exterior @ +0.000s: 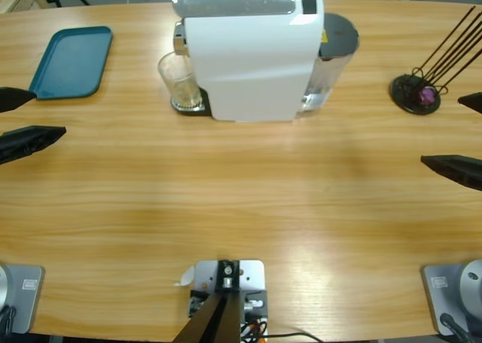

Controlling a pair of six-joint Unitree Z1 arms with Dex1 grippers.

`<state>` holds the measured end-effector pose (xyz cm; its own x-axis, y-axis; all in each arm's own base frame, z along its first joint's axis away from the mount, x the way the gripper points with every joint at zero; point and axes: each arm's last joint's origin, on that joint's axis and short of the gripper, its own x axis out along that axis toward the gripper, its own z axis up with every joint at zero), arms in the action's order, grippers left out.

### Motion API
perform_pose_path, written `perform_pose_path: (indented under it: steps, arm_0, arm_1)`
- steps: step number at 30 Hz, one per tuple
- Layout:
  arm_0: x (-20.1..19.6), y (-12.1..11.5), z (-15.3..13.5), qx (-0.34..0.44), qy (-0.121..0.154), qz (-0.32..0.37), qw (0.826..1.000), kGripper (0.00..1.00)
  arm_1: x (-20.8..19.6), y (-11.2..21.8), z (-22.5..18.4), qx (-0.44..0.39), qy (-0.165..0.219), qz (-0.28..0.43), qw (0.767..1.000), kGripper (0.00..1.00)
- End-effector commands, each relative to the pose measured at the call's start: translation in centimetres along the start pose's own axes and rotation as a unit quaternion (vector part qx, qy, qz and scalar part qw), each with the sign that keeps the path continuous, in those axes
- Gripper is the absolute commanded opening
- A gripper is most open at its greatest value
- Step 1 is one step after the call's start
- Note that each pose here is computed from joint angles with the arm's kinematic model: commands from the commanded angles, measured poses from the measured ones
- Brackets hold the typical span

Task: Pour coffee

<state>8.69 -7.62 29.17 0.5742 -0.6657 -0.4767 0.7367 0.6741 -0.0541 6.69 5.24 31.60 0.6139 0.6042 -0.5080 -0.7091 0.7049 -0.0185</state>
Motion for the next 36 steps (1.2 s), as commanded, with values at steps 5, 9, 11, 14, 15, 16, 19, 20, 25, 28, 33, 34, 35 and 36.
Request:
perform_pose_path:
  steps: [5, 9, 11, 14, 15, 16, 19, 20, 25, 28, 33, 34, 35, 36]
  arm_0:
    - [0.19, -0.12, -1.38, -0.006, -0.001, -0.004, 1.000, 0.936]
    - [0.20, -0.12, -1.39, -0.009, -0.003, -0.004, 1.000, 0.936]
    - [0.21, -0.12, -1.37, -0.010, -0.004, -0.004, 1.000, 0.936]
    - [0.35, -0.08, -1.33, -0.018, -0.001, -0.004, 1.000, 0.936]
    - [0.42, -0.06, -1.35, -0.019, 0.001, -0.003, 1.000, 0.936]
    - [0.52, -0.04, -1.39, -0.020, 0.004, -0.003, 1.000, 0.936]
    - [0.66, -0.01, -1.33, -0.020, 0.006, -0.002, 1.000, 0.936]
    - [0.67, -0.01, -1.30, -0.019, 0.005, -0.002, 1.000, 0.936]
    - [0.71, 0.02, -1.41, -0.021, 0.007, 0.000, 1.000, 0.931]
    - [0.71, 0.02, -1.53, -0.022, 0.008, 0.001, 1.000, 0.931]
    - [0.74, 0.03, -1.61, -0.022, 0.010, 0.001, 1.000, 0.936]
    - [0.75, 0.03, -1.63, -0.022, 0.010, 0.001, 1.000, 0.936]
    - [0.75, 0.03, -1.66, -0.023, 0.010, 0.001, 1.000, 0.936]
    - [0.74, 0.03, -1.66, -0.023, 0.010, 0.002, 1.000, 0.936]
  arm_1:
    - [0.86, -0.08, -1.04, 0.002, 0.022, -0.002, 1.000, 1.000]
    - [0.80, -0.12, -1.07, 0.001, 0.021, -0.008, 1.000, 1.000]
    - [0.80, -0.12, -1.09, 0.001, 0.022, -0.008, 1.000, 1.000]
    - [0.77, -0.13, -1.09, 0.002, 0.022, -0.010, 1.000, 1.000]
    - [0.75, -0.13, -1.10, 0.002, 0.021, -0.011, 1.000, 1.000]
    - [0.72, -0.12, -1.10, 0.003, 0.021, -0.011, 1.000, 1.000]
    - [0.63, -0.10, -1.12, 0.002, 0.019, -0.011, 1.000, 1.000]
    - [0.57, -0.09, -1.13, 0.002, 0.018, -0.011, 1.000, 1.000]
    - [0.38, -0.06, -1.18, 0.002, 0.014, -0.013, 1.000, 1.000]
    - [0.43, -0.08, -1.21, 0.002, 0.015, -0.014, 1.000, 1.000]
    - [0.82, -0.17, -1.24, 0.004, 0.024, -0.015, 1.000, 1.000]
    - [0.97, -0.20, -1.21, 0.004, 0.027, -0.014, 1.000, 1.000]
    - [1.12, -0.23, -1.19, 0.005, 0.030, -0.014, 0.999, 1.000]
    - [1.29, -0.27, -1.19, 0.005, 0.033, -0.014, 0.999, 1.000]
